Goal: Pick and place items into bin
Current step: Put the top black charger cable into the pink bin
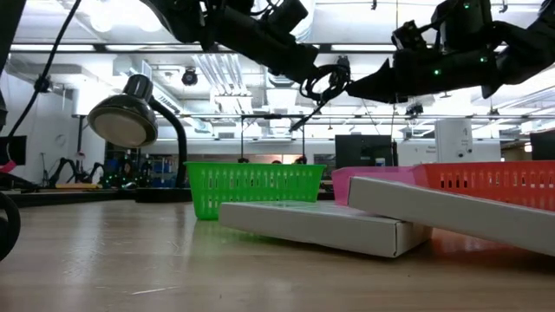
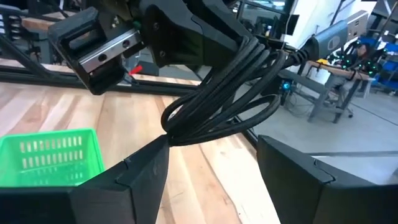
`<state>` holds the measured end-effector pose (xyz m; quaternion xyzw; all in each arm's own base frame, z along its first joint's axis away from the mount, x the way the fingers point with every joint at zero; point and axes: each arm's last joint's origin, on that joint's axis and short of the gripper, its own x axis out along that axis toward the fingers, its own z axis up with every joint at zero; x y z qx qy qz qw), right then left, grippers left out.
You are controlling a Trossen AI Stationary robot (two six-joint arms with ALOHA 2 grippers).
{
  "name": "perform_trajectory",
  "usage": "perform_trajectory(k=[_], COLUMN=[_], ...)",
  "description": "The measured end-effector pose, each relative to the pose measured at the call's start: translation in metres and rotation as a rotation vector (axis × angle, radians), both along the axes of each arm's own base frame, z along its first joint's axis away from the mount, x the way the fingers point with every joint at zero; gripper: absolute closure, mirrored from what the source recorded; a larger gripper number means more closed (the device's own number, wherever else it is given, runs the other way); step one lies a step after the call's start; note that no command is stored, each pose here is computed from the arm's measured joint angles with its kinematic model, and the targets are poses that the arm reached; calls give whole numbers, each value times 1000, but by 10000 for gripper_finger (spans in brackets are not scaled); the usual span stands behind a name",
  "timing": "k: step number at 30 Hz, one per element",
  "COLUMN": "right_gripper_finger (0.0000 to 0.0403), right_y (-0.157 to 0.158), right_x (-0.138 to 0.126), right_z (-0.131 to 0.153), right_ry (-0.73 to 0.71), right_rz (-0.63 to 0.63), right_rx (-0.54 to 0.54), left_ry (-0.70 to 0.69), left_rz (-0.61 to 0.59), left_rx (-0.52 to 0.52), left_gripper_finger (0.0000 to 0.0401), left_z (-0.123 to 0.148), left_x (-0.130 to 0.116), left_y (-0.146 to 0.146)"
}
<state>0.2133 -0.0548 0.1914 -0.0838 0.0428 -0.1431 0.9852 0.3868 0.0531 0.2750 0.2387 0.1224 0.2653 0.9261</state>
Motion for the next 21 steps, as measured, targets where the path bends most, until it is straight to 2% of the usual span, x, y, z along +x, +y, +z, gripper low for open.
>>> perform_trajectory(k=[8, 14, 21], right_gripper_finger=[177, 178, 180], right_y=[0, 5, 4], right_x=[0, 1, 1], right_z=[0, 2, 5], right_ry=[-5, -39, -84], right_rz=[5, 156, 150], right_rx=[14, 67, 118], left_ry=[6, 16, -47], left_rz=[-4, -15, -43], left_rx=[5, 47, 114], left_gripper_finger=[399, 400, 400], left_z=[0, 0, -2], left_x=[0, 0, -2], left_y=[-1, -3, -11])
